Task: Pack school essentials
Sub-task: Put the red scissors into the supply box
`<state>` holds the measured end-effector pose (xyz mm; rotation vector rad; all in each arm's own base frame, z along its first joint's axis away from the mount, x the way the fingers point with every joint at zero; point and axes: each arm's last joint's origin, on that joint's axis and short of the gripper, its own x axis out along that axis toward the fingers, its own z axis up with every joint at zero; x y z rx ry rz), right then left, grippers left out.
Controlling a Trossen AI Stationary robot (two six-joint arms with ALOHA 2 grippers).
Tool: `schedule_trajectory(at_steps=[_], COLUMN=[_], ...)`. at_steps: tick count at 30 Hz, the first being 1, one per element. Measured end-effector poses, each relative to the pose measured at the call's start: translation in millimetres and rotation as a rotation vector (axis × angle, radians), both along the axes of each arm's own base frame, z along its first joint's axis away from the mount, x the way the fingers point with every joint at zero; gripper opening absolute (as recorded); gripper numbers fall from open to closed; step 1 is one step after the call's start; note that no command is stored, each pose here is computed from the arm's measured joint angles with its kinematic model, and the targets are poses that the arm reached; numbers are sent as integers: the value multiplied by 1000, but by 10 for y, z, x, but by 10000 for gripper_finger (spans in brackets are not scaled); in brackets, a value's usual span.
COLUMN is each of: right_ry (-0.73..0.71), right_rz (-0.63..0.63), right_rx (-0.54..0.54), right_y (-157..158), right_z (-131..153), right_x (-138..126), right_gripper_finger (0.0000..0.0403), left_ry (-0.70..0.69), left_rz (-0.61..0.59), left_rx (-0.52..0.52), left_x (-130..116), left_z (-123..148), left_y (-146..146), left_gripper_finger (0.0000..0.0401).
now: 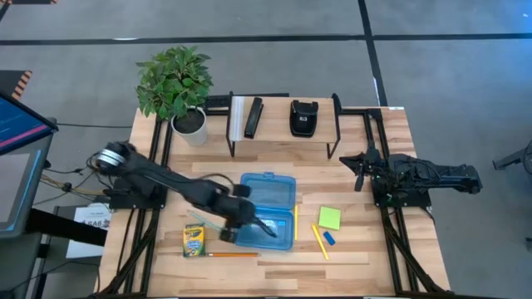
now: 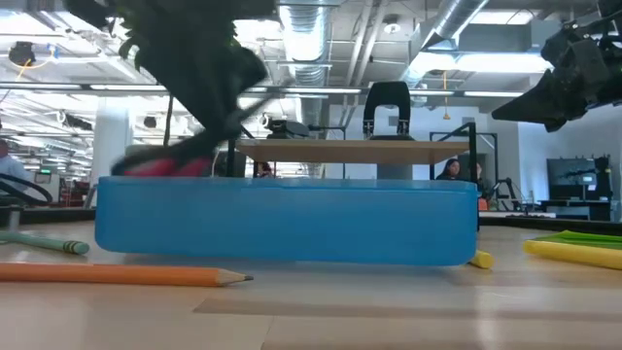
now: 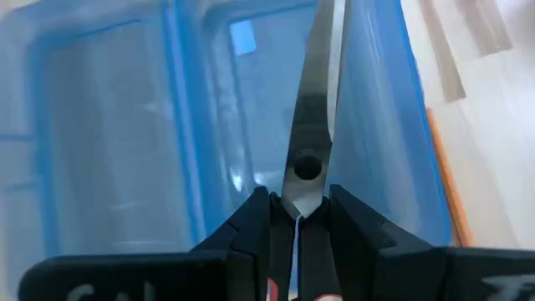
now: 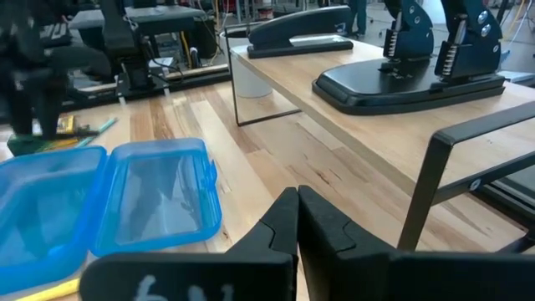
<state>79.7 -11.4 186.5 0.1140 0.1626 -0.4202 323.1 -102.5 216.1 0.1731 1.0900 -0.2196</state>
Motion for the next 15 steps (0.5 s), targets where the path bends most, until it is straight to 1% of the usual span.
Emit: schedule_trajectory(at_steps=[3,6,10,12,14,15], right_ry=[5,19,31,31,39,39], right_rz=[0,0,0,0,0,0], right_rx=[0,0,0,0,0,0], right_y=[0,0,0,0,0,0], right_z=[-4,-18,-29,-28,-36,-36], right_x=[-1,-4,-6,-6,-8,-7], right_gripper_finger=[26,26,26,26,26,26], left_ry=[17,17,43,58,31,25], left_rz=[-20,14,49,63,70,75], left_rx=[-44,-75,-104,-112,-126,-122], left_x=[222,388,515,518,542,542], left_z=[-58,-91,-140,-137,-109,-98], left_y=[-13,1,26,30,23,25], left_gripper_finger=[66,66,64,62,60,43])
